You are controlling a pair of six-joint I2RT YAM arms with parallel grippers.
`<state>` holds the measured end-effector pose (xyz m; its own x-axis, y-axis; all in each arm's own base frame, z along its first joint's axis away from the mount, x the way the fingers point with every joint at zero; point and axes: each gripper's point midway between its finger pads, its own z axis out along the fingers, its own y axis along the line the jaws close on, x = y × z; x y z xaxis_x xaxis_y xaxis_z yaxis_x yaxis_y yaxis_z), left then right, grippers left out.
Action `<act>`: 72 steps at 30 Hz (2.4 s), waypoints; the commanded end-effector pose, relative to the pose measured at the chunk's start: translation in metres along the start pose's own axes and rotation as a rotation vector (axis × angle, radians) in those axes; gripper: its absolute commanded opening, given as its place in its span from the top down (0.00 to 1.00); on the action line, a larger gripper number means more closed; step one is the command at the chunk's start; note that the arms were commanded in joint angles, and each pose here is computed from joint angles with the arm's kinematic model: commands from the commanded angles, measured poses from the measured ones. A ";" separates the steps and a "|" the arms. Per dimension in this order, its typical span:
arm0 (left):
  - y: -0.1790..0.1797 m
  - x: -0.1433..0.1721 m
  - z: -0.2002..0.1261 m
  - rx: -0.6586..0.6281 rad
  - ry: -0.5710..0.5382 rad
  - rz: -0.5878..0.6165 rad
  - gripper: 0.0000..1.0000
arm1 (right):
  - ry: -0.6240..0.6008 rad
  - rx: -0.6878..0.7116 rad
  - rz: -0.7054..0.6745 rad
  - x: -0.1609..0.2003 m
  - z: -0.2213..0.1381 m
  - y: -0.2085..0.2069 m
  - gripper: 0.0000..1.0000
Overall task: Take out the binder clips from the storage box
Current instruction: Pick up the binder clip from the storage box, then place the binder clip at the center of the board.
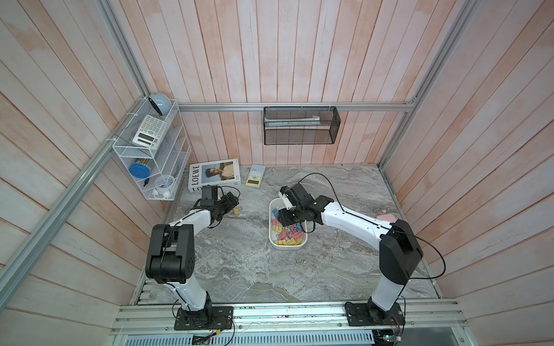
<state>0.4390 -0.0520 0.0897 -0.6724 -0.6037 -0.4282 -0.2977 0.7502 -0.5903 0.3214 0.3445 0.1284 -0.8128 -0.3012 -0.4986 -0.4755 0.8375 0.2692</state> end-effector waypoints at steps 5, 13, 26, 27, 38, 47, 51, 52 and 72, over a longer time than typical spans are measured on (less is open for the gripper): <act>-0.002 0.015 -0.064 -0.024 -0.011 0.014 0.00 | 0.123 -0.014 0.034 0.004 0.028 -0.003 0.63; -0.010 0.016 -0.113 -0.022 -0.074 0.032 0.00 | 0.186 -0.036 0.078 0.010 0.050 -0.008 0.71; -0.011 0.021 -0.133 -0.038 -0.075 0.046 0.00 | 0.188 -0.057 0.119 0.004 0.065 -0.009 0.93; -0.012 0.022 -0.134 -0.035 -0.076 0.046 0.00 | 0.182 -0.061 0.120 0.003 0.064 -0.008 0.98; -0.028 0.022 -0.143 -0.002 -0.083 0.073 0.00 | 0.050 -0.117 0.141 -0.022 0.010 0.005 1.00; -0.058 0.027 -0.144 0.032 -0.087 0.139 0.00 | -0.156 -0.143 0.196 -0.051 -0.061 -0.015 1.00; -0.076 0.039 -0.138 0.055 -0.057 0.181 0.00 | -0.259 -0.070 0.277 -0.050 -0.084 -0.061 1.00; -0.080 0.043 -0.137 0.061 -0.049 0.190 0.00 | -0.290 -0.057 0.299 -0.051 -0.088 -0.072 1.00; -0.132 0.147 -0.088 0.053 0.173 0.429 0.02 | -0.286 0.144 0.601 0.005 -0.041 -0.228 1.00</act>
<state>0.3154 -0.2086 0.1602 -0.8372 -0.2094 -0.5052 0.0436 0.8952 -0.4435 0.3995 0.1305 0.0977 -0.7896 0.3539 -0.5013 0.1105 0.8856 0.4511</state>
